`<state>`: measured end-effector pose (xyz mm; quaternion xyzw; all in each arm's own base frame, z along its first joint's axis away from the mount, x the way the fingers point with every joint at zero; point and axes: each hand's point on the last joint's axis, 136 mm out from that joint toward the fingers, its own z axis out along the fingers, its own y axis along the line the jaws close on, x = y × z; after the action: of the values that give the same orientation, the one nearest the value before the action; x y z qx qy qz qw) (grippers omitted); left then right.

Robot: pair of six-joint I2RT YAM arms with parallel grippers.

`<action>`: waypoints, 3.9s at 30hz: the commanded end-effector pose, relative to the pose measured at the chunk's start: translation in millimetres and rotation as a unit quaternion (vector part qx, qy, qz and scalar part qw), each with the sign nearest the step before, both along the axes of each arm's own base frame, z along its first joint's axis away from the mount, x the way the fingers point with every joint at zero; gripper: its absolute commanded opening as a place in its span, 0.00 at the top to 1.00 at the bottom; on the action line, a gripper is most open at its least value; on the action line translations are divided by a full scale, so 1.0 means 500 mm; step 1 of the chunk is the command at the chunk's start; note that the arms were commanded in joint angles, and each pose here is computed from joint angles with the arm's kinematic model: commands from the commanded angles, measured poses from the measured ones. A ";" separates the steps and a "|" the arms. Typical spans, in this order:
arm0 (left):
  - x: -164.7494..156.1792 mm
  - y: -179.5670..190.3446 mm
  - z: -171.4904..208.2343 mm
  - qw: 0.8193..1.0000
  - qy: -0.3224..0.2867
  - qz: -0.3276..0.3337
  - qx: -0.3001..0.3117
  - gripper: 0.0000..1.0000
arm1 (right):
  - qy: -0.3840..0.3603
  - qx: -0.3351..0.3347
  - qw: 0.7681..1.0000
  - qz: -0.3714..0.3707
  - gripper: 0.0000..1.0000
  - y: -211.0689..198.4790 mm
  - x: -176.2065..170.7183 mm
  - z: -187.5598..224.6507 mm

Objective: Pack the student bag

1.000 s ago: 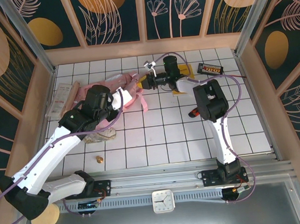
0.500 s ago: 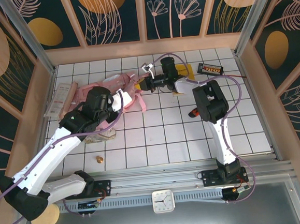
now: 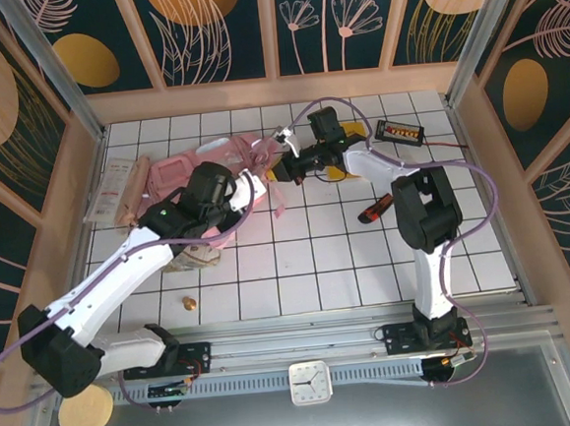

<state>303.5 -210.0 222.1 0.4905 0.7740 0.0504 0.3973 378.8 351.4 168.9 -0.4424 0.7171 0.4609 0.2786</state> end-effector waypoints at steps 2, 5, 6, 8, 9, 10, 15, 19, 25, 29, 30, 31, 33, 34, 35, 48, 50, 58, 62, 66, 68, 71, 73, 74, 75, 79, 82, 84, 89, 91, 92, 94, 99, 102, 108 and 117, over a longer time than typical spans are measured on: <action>0.057 -0.083 0.040 0.996 -0.050 0.006 -0.079 1.00 | 0.036 -0.051 0.998 0.028 1.00 -0.022 -0.097 0.002; 0.072 -0.131 0.025 0.993 -0.044 0.001 -0.108 1.00 | 0.069 -0.085 0.994 0.020 1.00 -0.046 -0.128 -0.017; 0.077 -0.147 0.022 0.992 -0.040 0.002 -0.122 1.00 | 0.076 -0.097 0.992 0.011 1.00 -0.057 -0.133 -0.025; 0.082 -0.170 0.018 0.988 -0.023 0.008 -0.150 0.82 | 0.089 -0.119 0.989 -0.013 1.00 -0.081 -0.131 -0.046; 0.084 -0.176 0.021 0.986 -0.015 0.014 -0.164 0.65 | 0.097 -0.129 0.986 -0.031 1.00 -0.098 -0.122 -0.059; 0.084 -0.179 0.026 0.985 -0.008 0.018 -0.173 0.59 | 0.110 -0.139 0.983 -0.048 1.00 -0.115 -0.112 -0.070; 0.069 -0.143 0.057 0.981 -0.001 0.060 -0.187 0.37 | 0.147 -0.151 0.969 -0.128 1.00 -0.182 -0.053 -0.093; 0.059 -0.064 0.033 0.978 0.003 0.131 -0.161 0.26 | 0.141 -0.175 0.954 -0.200 1.00 -0.235 -0.003 -0.098; 0.066 -0.070 -0.051 0.978 0.070 0.152 -0.125 0.30 | 0.104 -0.196 0.951 -0.217 1.00 -0.263 -0.004 -0.089; 0.089 -0.097 -0.156 0.976 0.130 0.157 -0.074 0.36 | 0.101 -0.202 0.952 -0.208 1.00 -0.263 -0.020 -0.101; 0.093 -0.103 -0.183 0.976 0.141 0.154 -0.066 0.36 | 0.103 -0.203 0.951 -0.208 1.00 -0.262 -0.020 -0.104; 0.099 -0.106 -0.195 0.976 0.140 0.156 -0.065 0.35 | 0.103 -0.202 0.952 -0.207 1.00 -0.258 -0.020 -0.106; 0.108 -0.113 -0.232 0.974 0.152 0.157 -0.061 0.32 | 0.099 -0.202 0.953 -0.203 1.00 -0.246 -0.021 -0.104; 0.112 -0.116 -0.242 0.974 0.154 0.156 -0.056 0.30 | 0.096 -0.203 0.954 -0.200 1.00 -0.242 -0.024 -0.103; 0.113 -0.119 -0.250 0.974 0.159 0.154 -0.052 0.30 | 0.095 -0.204 0.954 -0.200 1.00 -0.240 -0.023 -0.103; 0.069 -0.167 -0.253 0.965 0.218 0.114 -0.088 0.31 | 0.102 -0.206 0.949 -0.214 1.00 -0.259 -0.023 -0.118; 0.056 -0.164 -0.255 0.963 0.227 0.112 -0.089 0.31 | 0.103 -0.205 0.950 -0.214 1.00 -0.262 -0.021 -0.119; 0.064 -0.155 -0.291 0.964 0.222 0.136 -0.059 0.39 | 0.103 -0.193 0.953 -0.209 1.00 -0.256 -0.021 -0.115; 0.116 -0.142 -0.306 0.964 0.195 0.181 -0.023 0.68 | 0.098 -0.191 0.955 -0.206 1.00 -0.255 -0.026 -0.110; 0.144 -0.172 -0.292 0.962 0.204 0.176 -0.041 0.98 | 0.089 -0.199 0.954 -0.205 1.00 -0.260 -0.033 -0.110; 0.150 -0.181 -0.281 0.962 0.203 0.177 -0.051 1.00 | 0.081 -0.211 0.953 -0.203 1.00 -0.263 -0.038 -0.113; 0.157 -0.184 -0.261 0.961 0.196 0.183 -0.061 1.00 | 0.072 -0.229 0.949 -0.205 1.00 -0.270 -0.045 -0.112; 0.163 -0.186 -0.240 0.962 0.188 0.186 -0.071 1.00 | 0.068 -0.240 0.946 -0.208 1.00 -0.276 -0.053 -0.110; 0.166 -0.188 -0.233 0.961 0.188 0.188 -0.074 1.00 | 0.065 -0.247 0.944 -0.208 1.00 -0.279 -0.058 -0.109; 0.169 -0.191 -0.225 0.961 0.188 0.189 -0.076 1.00 | 0.062 -0.253 0.943 -0.206 1.00 -0.280 -0.065 -0.107; 0.186 -0.204 -0.194 0.959 0.183 0.199 -0.090 1.00 | 0.064 -0.271 0.940 -0.199 1.00 -0.281 -0.091 -0.102; 0.198 -0.215 -0.164 0.958 0.178 0.200 -0.107 1.00 | 0.067 -0.283 0.936 -0.197 1.00 -0.285 -0.112 -0.106; 0.203 -0.219 -0.150 0.955 0.182 0.202 -0.117 1.00 | 0.070 -0.287 0.933 -0.204 1.00 -0.294 -0.119 -0.108; 0.210 -0.224 -0.150 0.947 0.198 0.223 -0.122 1.00 | 0.073 -0.280 0.935 -0.207 1.00 -0.282 -0.132 -0.080; 0.219 -0.220 -0.156 0.944 0.198 0.239 -0.115 1.00 | 0.079 -0.276 0.935 -0.209 1.00 -0.274 -0.142 -0.067; 0.224 -0.218 -0.158 0.942 0.197 0.249 -0.113 1.00 | 0.086 -0.274 0.934 -0.211 1.00 -0.269 -0.151 -0.063; 0.239 -0.218 -0.157 0.935 0.200 0.268 -0.117 1.00 | 0.102 -0.267 0.934 -0.214 1.00 -0.254 -0.172 -0.058; 0.280 -0.237 -0.133 0.917 0.208 0.308 -0.142 1.00 | 0.153 -0.257 0.925 -0.233 1.00 -0.207 -0.234 -0.074; 0.299 -0.255 -0.116 0.907 0.215 0.316 -0.173 1.00 | 0.175 -0.237 0.919 -0.261 1.00 -0.189 -0.246 -0.078; 0.328 -0.274 -0.076 0.879 0.244 0.328 -0.245 1.00 | 0.186 -0.232 0.905 -0.304 1.00 -0.166 -0.246 -0.094; 0.328 -0.310 -0.072 0.843 0.288 0.334 -0.308 1.00 | 0.178 -0.188 0.917 -0.303 1.00 -0.034 -0.249 -0.088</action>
<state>451.6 -346.4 160.9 0.0890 0.9627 -0.1380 0.2152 251.9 302.9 113.3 -0.1693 0.9388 0.2477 0.1693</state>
